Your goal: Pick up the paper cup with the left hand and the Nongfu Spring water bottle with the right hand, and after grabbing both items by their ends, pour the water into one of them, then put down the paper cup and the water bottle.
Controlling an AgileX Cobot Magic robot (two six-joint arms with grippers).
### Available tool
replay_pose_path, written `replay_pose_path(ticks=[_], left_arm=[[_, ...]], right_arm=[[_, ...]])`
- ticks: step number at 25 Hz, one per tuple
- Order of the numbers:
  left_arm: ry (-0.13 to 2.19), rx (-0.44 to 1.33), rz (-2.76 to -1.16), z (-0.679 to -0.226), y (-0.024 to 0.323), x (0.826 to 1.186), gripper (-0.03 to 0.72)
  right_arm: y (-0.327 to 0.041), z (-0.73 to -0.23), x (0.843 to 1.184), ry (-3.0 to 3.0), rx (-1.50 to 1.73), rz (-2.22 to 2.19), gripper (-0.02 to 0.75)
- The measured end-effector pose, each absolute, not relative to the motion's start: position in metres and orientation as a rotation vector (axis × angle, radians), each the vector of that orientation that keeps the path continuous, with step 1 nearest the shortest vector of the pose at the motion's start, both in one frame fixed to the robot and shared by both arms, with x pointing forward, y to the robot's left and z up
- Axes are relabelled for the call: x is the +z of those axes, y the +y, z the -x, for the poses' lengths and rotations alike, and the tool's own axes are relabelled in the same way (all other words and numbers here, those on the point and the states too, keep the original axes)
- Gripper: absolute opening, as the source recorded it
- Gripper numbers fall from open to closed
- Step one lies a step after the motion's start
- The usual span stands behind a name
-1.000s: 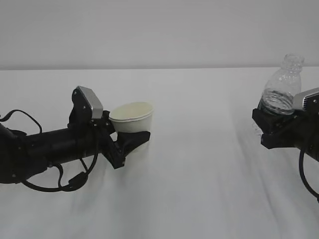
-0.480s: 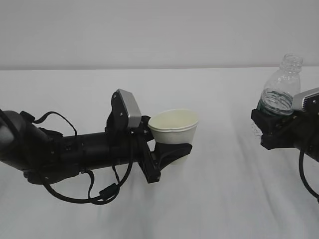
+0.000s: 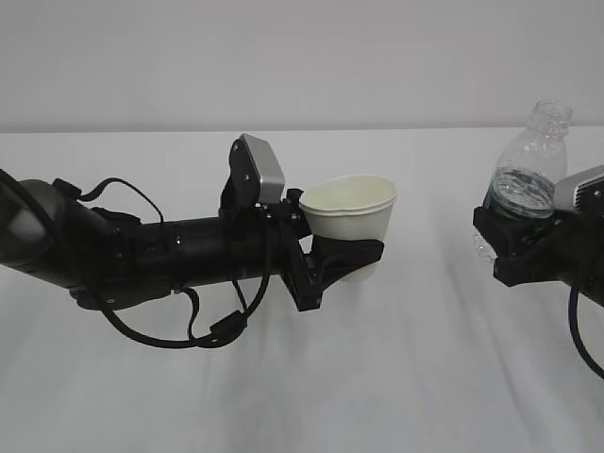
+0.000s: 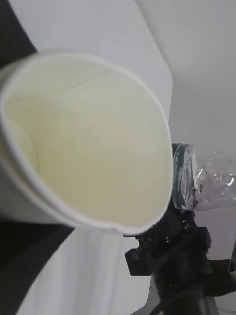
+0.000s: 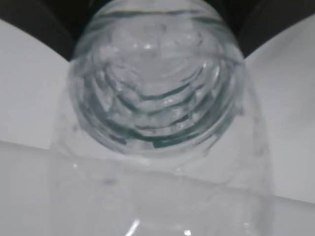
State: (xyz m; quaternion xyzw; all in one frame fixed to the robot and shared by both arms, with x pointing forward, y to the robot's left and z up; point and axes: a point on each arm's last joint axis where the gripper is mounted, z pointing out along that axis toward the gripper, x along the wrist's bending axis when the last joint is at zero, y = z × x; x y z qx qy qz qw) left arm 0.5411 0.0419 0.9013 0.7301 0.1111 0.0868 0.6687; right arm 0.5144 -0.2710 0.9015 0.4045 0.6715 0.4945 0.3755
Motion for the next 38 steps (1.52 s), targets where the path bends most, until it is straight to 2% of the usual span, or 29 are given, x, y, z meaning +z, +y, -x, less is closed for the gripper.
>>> replay_pose_path(ticks=[9,19,30,38], left_arm=[[0.230,0.165,-1.661,-0.537,0.038,0.900,0.432],[0.170,0.109,-1.667,-0.517,0.018,0.900,0.431],[0.176,0.099,-1.667,-0.517,0.017,0.900,0.431],[0.171,0.091,-1.668,-0.514,0.015,0.900,0.431]], right_arm=[[-0.272,-0.506,0.920,1.667,1.270,-1.007,0.456],[-0.273,-0.485,0.930,1.671,1.243,-1.025,0.456],[-0.278,-0.465,0.947,1.700,1.151,-1.077,0.456],[-0.279,-0.453,0.946,1.742,1.105,-1.105,0.456]])
